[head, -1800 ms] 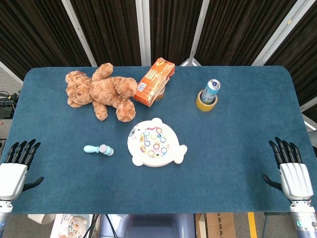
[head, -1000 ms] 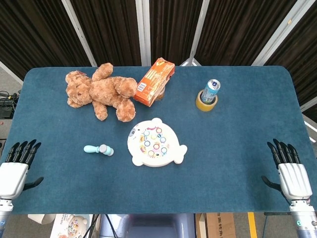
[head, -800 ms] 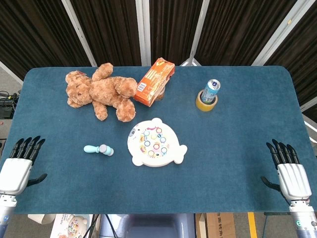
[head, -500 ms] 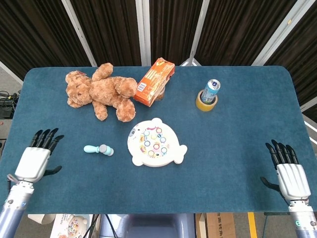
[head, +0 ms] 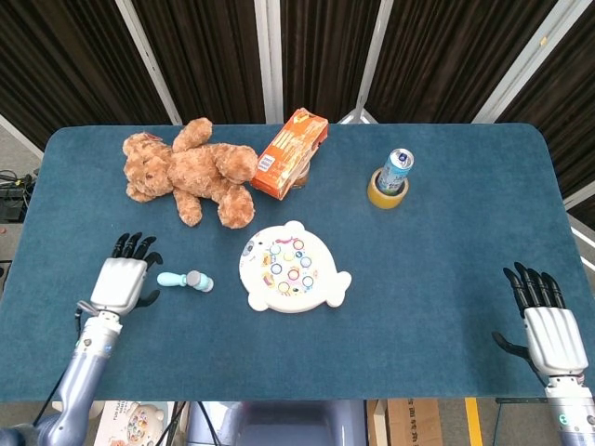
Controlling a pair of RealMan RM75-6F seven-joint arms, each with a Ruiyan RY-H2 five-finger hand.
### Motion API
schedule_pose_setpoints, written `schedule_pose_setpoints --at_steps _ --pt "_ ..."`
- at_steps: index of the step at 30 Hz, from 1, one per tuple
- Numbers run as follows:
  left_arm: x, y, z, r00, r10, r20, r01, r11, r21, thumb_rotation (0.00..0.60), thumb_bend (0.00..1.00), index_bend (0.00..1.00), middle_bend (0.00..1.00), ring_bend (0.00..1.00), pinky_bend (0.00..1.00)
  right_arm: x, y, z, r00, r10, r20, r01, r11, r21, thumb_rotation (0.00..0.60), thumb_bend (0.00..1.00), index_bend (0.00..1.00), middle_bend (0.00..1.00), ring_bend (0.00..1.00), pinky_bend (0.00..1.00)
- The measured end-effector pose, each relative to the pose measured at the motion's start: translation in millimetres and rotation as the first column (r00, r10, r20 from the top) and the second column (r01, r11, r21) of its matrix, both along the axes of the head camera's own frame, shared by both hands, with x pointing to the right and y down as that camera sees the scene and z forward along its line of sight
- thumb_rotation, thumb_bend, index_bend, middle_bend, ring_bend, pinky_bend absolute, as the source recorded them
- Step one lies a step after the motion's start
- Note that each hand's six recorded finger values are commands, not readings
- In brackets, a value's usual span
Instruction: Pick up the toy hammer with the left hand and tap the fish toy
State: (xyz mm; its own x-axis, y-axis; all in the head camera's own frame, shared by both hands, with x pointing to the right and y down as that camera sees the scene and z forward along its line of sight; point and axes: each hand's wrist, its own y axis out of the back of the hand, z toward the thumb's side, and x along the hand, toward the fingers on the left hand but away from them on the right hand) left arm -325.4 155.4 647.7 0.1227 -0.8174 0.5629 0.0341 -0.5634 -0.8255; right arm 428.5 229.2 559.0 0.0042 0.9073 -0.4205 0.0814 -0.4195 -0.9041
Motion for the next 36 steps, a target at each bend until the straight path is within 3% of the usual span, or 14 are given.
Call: schedule_pose_setpoints --at_steps 18,36 --pt "45.9 -3.2 33.3 0.999 0.038 0.035 -0.036 0.998 -0.044 0.600 0.34 0.46 0.13 0.00 0.03 2.4 0.1 0.2 1.000 0.012 0.009 -0.012 1.000 -0.009 0.600 0.18 0.00 0.00 0.00 0.00" --pt "51.0 4.5 46.8 0.998 0.044 0.053 -0.041 0.997 -0.068 0.600 0.35 0.49 0.13 0.00 0.03 2.4 0.0 0.3 1.000 0.013 0.015 -0.013 1.000 -0.011 0.600 0.18 0.00 0.00 0.00 0.00"
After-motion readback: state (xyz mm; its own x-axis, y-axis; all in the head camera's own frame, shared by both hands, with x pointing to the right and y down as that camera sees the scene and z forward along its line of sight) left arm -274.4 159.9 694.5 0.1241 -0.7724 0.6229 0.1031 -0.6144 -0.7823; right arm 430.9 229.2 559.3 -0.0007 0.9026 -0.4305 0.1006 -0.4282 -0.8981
